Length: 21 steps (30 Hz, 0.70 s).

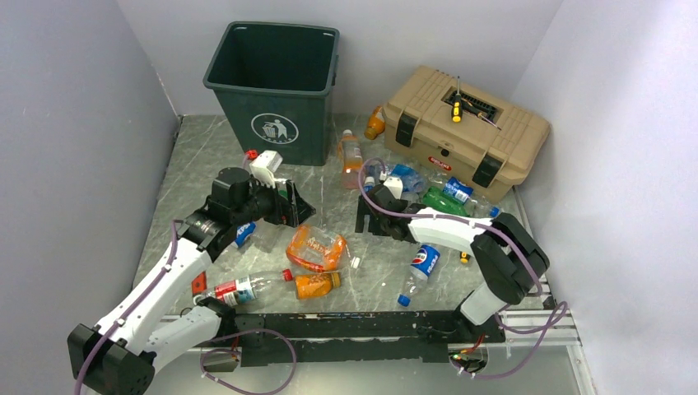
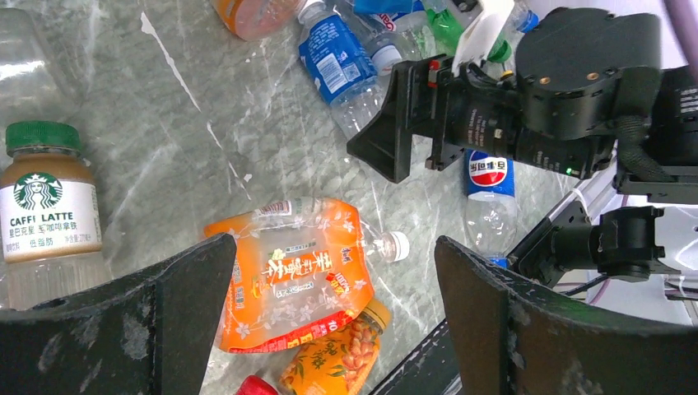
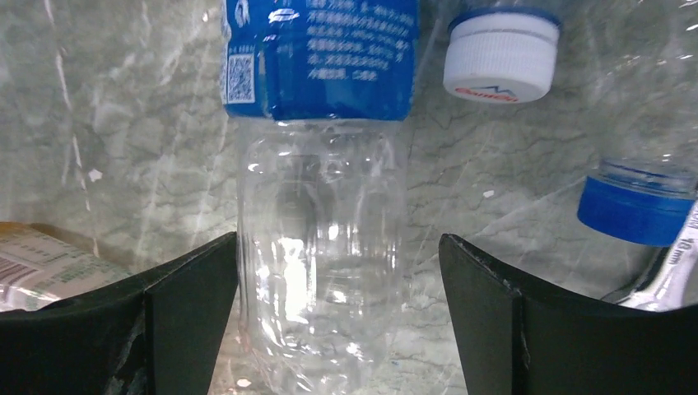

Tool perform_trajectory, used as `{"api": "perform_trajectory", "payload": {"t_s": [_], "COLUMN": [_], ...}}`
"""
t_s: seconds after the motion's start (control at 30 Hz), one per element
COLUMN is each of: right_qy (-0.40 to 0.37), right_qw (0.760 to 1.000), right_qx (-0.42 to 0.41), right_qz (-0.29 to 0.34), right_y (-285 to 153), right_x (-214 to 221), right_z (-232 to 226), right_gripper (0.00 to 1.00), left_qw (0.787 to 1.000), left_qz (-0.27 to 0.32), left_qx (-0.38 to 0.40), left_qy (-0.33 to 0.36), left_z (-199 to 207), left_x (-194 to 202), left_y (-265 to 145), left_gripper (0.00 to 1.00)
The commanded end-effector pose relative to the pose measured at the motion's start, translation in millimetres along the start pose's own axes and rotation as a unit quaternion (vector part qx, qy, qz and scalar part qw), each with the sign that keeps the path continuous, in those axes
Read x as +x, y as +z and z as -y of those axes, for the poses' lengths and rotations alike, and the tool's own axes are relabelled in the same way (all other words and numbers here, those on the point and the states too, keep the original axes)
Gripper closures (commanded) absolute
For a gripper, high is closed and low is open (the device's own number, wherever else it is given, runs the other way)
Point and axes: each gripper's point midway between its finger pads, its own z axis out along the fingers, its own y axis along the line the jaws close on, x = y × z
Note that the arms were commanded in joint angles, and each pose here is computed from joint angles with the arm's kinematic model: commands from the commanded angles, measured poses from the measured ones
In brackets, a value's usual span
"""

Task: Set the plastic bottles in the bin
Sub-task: Pick up the plastic bottle at the center of the board.

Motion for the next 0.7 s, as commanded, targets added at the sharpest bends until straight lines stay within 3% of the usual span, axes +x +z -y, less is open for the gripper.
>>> {"api": "perform_trajectory", "payload": {"t_s": [0.0, 0.2, 0.37, 0.53, 0.67], "right_qy": [-0.002, -0.006, -0.01, -0.012, -0.019], "right_qw": [1.0, 1.0, 1.0, 0.999, 0.996], "right_qx": [-0.015, -0.009, -0.015, -0.034, -0.072], "right_qz": [-0.009, -0.025, -0.018, 0.004, 0.048], "right_y": [6, 12, 7, -11, -50], "right_x": [-2, 11, 11, -1, -20], "right_z": [-11, -5, -2, -5, -16], "right_gripper": [0.09, 0.17, 0.28, 0.36, 0.41], "left_qw": [1.0, 1.0, 1.0, 1.0, 1.0], "left_qz": [0.013, 0.015, 0.021, 0.019, 0.025], "left_qx": [0.016, 0.014, 0.011, 0.012, 0.007], "left_qy": [0.0, 0.001, 0.004, 0.0, -0.002], "left_z": [8, 8, 8, 7, 6], "left_x": [-8, -8, -10, -9, -11], "left_y": [-2, -4, -6, -5, -6], "left_gripper": [0.04, 0.04, 0.04, 0.04, 0.04]}}
